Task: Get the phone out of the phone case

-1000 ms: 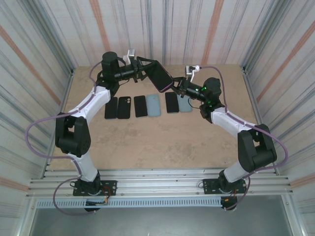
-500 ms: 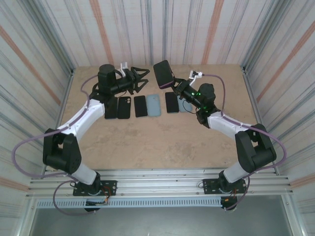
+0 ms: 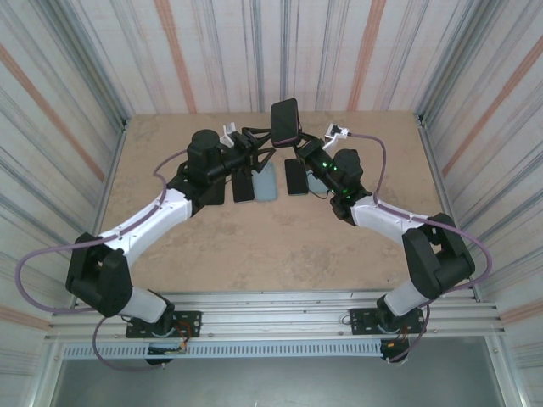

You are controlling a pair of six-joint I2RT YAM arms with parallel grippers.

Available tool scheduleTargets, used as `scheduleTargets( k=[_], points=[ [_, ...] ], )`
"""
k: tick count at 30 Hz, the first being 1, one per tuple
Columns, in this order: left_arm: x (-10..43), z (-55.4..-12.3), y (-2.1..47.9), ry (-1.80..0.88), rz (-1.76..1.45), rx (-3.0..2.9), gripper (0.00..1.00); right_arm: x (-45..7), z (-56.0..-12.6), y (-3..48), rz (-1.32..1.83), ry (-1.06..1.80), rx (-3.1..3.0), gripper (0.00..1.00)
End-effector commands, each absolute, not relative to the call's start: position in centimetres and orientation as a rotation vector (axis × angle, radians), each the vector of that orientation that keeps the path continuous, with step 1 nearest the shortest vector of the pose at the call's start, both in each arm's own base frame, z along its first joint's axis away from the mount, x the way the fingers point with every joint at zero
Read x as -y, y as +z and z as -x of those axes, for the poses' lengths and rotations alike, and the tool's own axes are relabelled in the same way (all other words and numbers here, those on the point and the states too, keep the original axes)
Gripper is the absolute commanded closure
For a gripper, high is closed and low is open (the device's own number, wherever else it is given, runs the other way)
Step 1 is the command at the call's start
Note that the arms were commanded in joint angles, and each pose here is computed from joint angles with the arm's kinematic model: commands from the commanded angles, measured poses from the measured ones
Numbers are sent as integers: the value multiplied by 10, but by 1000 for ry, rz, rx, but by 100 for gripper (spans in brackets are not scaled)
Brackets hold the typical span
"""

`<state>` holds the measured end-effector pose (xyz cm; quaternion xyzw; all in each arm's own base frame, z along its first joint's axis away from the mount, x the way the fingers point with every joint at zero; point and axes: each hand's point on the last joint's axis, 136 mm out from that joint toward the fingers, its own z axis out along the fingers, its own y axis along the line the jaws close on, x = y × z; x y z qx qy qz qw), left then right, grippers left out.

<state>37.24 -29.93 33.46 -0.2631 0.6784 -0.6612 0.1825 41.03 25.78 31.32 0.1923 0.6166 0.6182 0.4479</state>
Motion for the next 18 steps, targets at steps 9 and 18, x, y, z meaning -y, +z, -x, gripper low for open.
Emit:
scheduleTargets(
  k=[9,18],
  points=[
    [318,-376,357,-1977,741,-1831,43,-258,-408,344,-402,1518,-1401,98],
    [321,-384,356,-1987,753,-1810,50,-264,-405,343,-373,1524,-1407,99]
  ],
)
